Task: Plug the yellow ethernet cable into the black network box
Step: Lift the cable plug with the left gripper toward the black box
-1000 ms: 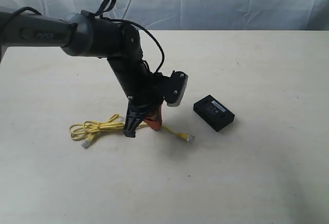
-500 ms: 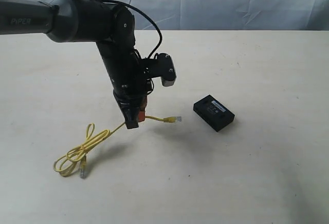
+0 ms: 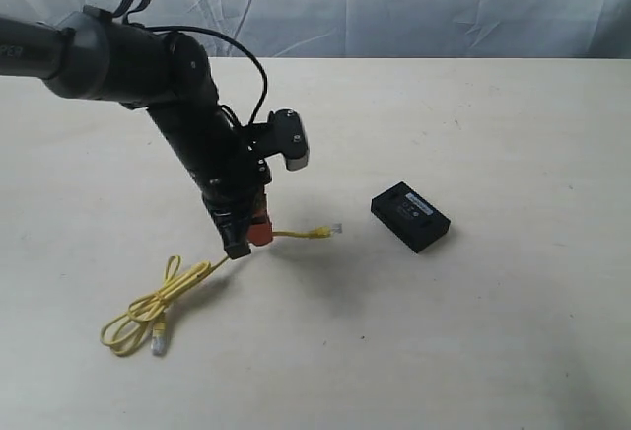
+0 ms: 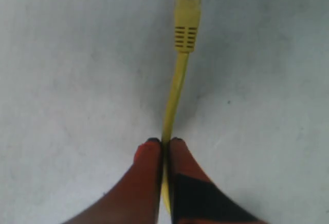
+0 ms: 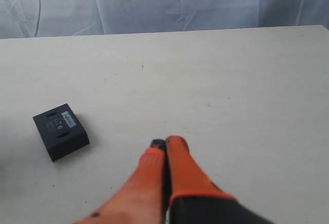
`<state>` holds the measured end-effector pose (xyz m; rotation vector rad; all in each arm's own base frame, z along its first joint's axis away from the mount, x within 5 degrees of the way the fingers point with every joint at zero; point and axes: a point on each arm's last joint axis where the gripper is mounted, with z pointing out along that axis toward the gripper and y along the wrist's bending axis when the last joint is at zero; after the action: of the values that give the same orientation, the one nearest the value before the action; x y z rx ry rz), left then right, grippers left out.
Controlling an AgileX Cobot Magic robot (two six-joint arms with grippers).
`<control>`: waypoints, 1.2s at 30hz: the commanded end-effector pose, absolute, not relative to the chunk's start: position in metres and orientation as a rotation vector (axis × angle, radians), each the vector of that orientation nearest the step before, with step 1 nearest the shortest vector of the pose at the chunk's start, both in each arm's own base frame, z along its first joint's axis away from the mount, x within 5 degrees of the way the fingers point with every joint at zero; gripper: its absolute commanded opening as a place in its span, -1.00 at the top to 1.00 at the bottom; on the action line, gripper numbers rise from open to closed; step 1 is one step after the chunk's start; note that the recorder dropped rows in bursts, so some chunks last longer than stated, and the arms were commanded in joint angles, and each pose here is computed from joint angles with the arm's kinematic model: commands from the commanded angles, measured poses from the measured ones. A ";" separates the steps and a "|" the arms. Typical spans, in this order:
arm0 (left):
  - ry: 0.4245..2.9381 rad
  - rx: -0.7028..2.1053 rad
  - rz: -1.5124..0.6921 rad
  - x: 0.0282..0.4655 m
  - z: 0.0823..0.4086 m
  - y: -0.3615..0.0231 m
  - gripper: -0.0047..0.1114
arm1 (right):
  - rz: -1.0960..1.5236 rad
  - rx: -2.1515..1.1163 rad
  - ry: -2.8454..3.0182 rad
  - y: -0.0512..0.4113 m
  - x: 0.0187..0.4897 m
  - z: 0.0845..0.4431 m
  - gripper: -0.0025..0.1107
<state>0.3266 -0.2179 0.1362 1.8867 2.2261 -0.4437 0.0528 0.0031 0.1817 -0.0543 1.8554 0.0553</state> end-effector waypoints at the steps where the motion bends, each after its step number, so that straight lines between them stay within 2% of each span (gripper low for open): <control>1: 2.194 1.874 -0.422 0.325 0.140 -0.213 0.92 | 0.085 -0.033 1.776 0.004 0.054 0.188 0.97; 14: 2.215 1.921 -0.473 0.318 0.140 -0.214 0.92 | 0.121 -0.010 1.505 0.005 0.056 0.212 0.97; 20: 2.180 1.872 -0.404 0.319 0.148 -0.211 0.92 | 0.125 -0.006 1.332 0.004 0.053 0.228 0.97; 25: 2.154 1.846 -0.364 0.312 0.159 -0.206 0.92 | 0.181 0.043 1.437 0.004 0.055 0.235 0.97; 31: 2.166 1.823 -0.339 0.305 0.159 -0.200 0.92 | 0.178 0.039 1.652 0.008 0.080 0.270 0.97; 36: 2.231 1.766 -0.297 0.299 0.161 -0.195 0.92 | 0.168 0.039 1.922 0.013 0.139 0.296 0.97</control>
<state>0.3039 -0.1951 0.1558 1.7938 2.2165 -0.3250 0.1086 0.0109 0.2871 0.0354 1.7993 0.1754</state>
